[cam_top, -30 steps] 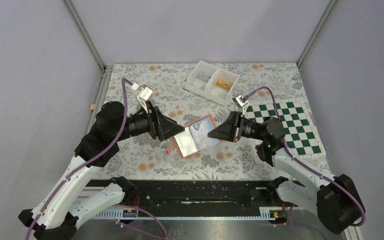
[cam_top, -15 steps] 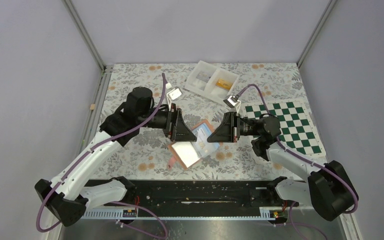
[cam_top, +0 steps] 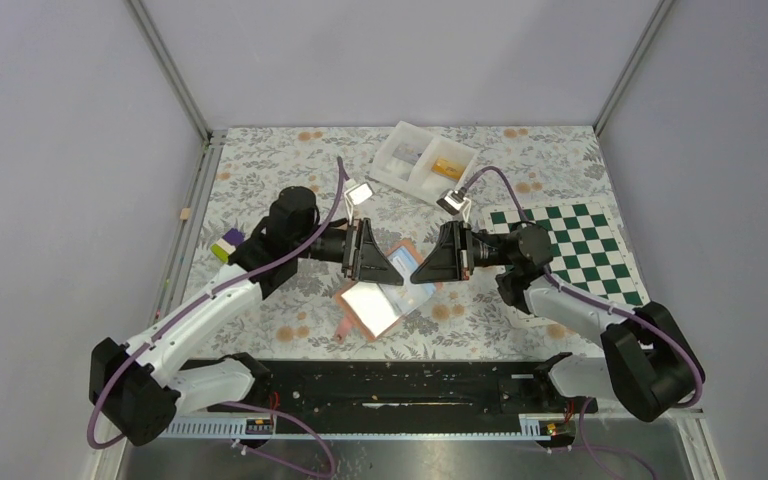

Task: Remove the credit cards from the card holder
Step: Remove the credit card from the card holder.

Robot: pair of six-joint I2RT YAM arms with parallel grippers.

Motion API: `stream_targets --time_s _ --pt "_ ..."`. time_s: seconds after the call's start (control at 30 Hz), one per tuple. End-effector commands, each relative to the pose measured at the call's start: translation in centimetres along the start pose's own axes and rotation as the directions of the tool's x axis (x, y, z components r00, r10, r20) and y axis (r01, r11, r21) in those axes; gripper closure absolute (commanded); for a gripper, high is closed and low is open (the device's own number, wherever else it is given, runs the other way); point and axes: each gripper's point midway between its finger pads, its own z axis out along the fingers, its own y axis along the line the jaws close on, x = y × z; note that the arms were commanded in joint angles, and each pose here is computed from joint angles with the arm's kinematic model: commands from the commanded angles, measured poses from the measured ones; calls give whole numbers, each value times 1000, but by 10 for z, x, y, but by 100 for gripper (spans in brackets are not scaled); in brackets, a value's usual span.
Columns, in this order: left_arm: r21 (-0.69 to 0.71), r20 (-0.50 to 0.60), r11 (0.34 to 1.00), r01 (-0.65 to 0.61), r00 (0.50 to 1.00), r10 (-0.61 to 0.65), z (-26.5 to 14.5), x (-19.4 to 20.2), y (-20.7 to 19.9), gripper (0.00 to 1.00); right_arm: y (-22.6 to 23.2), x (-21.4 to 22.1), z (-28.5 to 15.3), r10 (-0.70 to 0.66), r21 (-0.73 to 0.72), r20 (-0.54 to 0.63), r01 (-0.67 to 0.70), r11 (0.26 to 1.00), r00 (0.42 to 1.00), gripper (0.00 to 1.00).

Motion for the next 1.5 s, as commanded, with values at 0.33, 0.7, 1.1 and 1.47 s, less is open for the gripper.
stream_targets --time_s 0.33,0.7,1.1,1.47 --pt "-36 330 998 58 943 -43 -6 -49 -3 100 -11 -55 -10 -77 103 417 37 994 906 32" --pt "63 759 997 48 646 -79 -44 -89 -5 100 -41 -43 -10 -86 201 504 -20 979 859 27" --pt "64 752 995 77 652 -99 -26 -75 1 100 -25 -46 19 -107 61 476 89 994 873 92" --pt "-222 328 969 -110 927 180 -54 -44 5 32 -6 10 15 -164 -18 -24 163 986 986 100"
